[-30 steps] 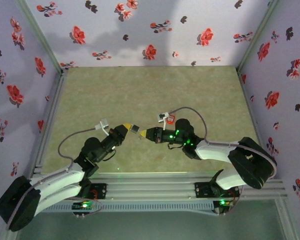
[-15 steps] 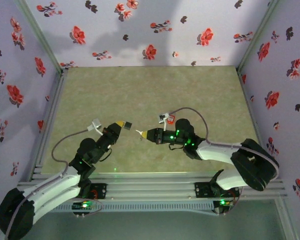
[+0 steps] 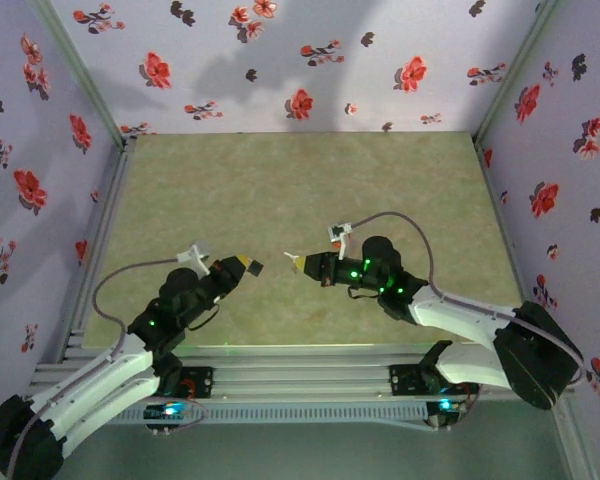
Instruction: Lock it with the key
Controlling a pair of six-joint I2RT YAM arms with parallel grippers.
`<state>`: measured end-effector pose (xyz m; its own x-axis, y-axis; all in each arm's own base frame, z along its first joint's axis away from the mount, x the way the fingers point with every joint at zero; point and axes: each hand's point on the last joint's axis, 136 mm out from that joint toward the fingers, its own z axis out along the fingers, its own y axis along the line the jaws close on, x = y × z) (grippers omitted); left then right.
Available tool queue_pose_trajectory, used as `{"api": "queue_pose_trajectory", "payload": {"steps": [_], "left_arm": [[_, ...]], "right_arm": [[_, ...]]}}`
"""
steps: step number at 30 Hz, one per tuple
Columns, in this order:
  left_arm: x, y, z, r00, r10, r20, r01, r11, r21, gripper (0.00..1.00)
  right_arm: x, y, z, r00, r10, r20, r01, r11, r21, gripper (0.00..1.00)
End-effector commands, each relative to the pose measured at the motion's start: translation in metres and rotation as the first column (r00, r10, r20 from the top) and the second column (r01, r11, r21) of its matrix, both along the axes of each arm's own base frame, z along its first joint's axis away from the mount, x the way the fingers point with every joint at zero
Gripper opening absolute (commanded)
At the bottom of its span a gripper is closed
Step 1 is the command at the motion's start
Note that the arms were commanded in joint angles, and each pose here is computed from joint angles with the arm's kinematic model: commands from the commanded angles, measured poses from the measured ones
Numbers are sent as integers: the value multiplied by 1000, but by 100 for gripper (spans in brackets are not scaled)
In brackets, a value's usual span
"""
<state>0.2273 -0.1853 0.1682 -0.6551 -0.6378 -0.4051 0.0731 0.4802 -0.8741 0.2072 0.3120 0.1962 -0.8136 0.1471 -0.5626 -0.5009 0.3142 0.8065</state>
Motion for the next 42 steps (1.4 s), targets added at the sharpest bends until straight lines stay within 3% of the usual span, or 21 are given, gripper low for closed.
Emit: {"api": "queue_pose_trajectory", "payload": {"steps": [1,15,34,42], "left_arm": [[-4,-3,6,999,-52,-7,52,995,80,0],[-5,-31,-17,961,-198,-191,242,941,239,0],[23,-79,-48,897,-280,-341,379,884,272,0],[41,-86,-63,879,-274,-390,420,833,361,0]], "right_arm": [[4,-9,4,998,-37,47,38,999,-5,0],[9,-28,13,991,-104,90,104,995,1,0],[9,-44,26,978,-161,134,158,987,39,0],[9,-42,24,981,-150,123,146,988,43,0]]}}
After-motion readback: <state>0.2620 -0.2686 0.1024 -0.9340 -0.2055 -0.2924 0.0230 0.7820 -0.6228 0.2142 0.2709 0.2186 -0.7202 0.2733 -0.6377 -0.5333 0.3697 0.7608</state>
